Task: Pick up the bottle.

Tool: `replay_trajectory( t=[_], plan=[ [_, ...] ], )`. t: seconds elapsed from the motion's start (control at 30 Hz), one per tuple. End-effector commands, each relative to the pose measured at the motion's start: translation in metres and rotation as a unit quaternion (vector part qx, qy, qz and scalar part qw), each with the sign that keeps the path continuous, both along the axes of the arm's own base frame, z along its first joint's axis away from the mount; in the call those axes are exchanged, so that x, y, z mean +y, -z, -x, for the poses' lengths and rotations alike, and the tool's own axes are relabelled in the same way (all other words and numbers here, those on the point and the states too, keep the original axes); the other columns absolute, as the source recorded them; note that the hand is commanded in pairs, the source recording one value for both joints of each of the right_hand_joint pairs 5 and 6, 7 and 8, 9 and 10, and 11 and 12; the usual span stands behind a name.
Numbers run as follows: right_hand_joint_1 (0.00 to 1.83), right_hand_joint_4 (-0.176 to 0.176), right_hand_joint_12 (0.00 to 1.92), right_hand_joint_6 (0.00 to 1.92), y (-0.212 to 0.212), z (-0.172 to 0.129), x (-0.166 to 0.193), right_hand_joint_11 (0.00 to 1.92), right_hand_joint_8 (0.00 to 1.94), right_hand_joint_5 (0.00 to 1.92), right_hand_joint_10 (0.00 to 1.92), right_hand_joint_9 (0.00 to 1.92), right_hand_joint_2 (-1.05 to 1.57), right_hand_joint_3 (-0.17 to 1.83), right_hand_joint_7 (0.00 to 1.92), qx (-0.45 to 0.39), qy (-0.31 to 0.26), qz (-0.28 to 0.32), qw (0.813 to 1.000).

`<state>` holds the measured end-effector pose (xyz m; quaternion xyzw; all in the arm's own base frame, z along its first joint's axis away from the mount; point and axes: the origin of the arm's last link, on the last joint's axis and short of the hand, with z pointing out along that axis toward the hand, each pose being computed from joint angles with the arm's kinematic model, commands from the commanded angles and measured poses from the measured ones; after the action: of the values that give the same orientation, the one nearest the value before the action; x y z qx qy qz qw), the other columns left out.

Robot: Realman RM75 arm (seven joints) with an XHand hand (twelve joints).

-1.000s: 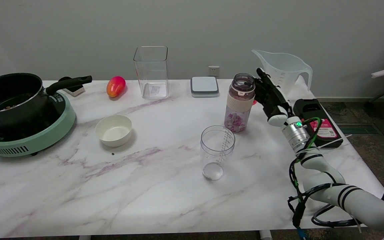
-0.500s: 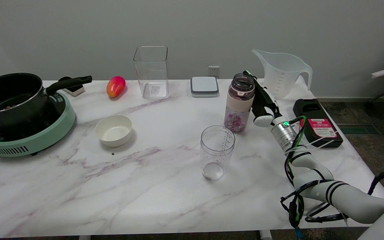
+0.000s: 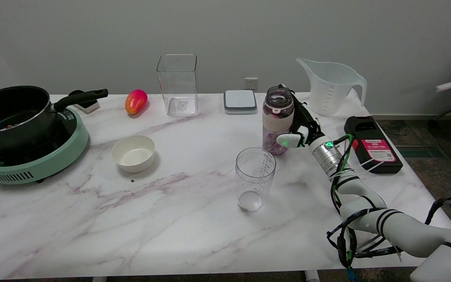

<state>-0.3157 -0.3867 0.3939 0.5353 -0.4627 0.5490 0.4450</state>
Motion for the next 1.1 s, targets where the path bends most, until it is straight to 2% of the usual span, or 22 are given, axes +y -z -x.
replay_trajectory(
  t=[0.03,0.1,0.27,0.53,0.63,0.67,0.73,0.8,1.0,1.1],
  plan=[
    [1.42,0.0,0.51,0.18,0.002,0.004,-0.001,0.51,0.6,0.18,0.54,0.54,-0.22,0.83,0.6,0.003,0.006,0.0,1.0],
    [1.44,0.0,0.59,0.32,0.001,0.004,-0.001,0.59,0.71,0.32,0.68,0.68,0.01,0.71,0.71,0.002,0.007,0.002,1.0],
    [1.44,0.0,0.73,0.51,-0.002,0.005,0.0,0.73,0.9,0.51,0.89,0.89,0.3,0.57,0.9,-0.001,0.009,0.008,1.0],
    [1.44,0.0,0.71,0.54,-0.01,0.008,0.001,0.71,0.95,0.54,0.93,0.93,0.38,0.6,0.95,-0.008,0.018,0.024,1.0],
    [1.44,0.0,0.73,0.66,-0.014,0.006,0.002,0.73,1.01,0.66,0.97,0.97,0.37,0.71,1.01,-0.012,0.013,0.032,0.999],
    [1.43,0.0,0.77,0.73,-0.015,0.005,0.002,0.77,1.05,0.73,1.01,1.01,0.38,0.75,1.05,-0.012,0.01,0.034,0.999],
    [1.42,0.0,0.91,0.98,-0.018,0.001,0.002,0.91,1.2,0.98,1.12,1.12,0.45,0.84,1.2,-0.016,0.001,0.04,0.999],
    [1.41,0.0,1.02,1.2,-0.023,-0.005,0.003,1.02,1.32,1.2,1.21,1.21,0.59,0.79,1.32,-0.02,-0.012,0.047,0.999],
    [1.38,0.0,1.19,1.57,-0.032,-0.032,0.004,1.19,1.55,1.57,1.38,1.38,0.96,0.54,1.55,-0.018,-0.057,0.048,0.997],
    [1.36,0.0,1.22,1.65,-0.04,-0.052,0.006,1.22,1.59,1.65,1.41,1.41,1.07,0.46,1.59,-0.011,-0.086,0.048,0.995]
  ],
)
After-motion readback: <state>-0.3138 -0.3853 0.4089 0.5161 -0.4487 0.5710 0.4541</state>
